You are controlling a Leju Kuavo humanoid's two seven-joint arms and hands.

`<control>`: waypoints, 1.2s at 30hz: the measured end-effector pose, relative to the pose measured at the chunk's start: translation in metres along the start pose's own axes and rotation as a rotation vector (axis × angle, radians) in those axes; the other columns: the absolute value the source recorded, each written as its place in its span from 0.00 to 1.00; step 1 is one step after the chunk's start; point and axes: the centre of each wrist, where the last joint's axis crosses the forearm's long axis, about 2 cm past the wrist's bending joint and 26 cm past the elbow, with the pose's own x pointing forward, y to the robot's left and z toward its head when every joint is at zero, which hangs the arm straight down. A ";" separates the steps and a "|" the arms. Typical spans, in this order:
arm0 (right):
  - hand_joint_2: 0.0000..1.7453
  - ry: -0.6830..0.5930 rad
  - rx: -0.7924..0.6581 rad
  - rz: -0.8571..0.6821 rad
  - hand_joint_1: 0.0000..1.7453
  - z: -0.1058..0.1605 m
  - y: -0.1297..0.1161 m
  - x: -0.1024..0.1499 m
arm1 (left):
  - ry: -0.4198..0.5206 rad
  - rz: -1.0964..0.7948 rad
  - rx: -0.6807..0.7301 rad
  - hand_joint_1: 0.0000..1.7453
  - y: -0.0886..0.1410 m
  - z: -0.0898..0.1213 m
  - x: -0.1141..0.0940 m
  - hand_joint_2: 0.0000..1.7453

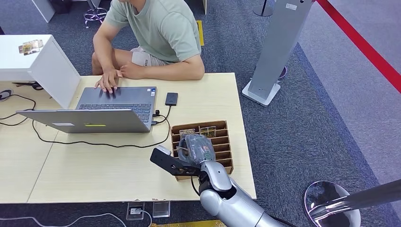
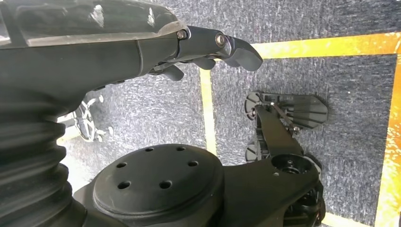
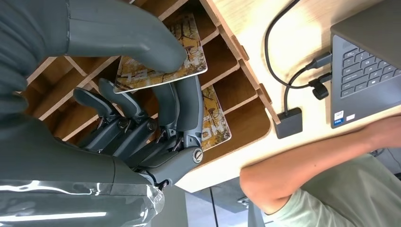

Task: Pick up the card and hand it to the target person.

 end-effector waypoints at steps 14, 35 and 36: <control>1.00 -0.322 -0.410 -0.082 0.98 0.017 -0.010 -0.003 | -0.010 -0.013 0.006 0.00 0.000 0.000 -0.001 1.00; 1.00 -0.225 -0.339 -0.239 0.98 -0.020 -0.040 -0.008 | -0.010 -0.056 0.003 0.00 -0.001 0.000 0.000 1.00; 1.00 -0.229 -0.340 -0.227 0.98 -0.029 -0.043 -0.007 | -0.011 -0.064 0.000 0.00 -0.001 0.000 0.001 1.00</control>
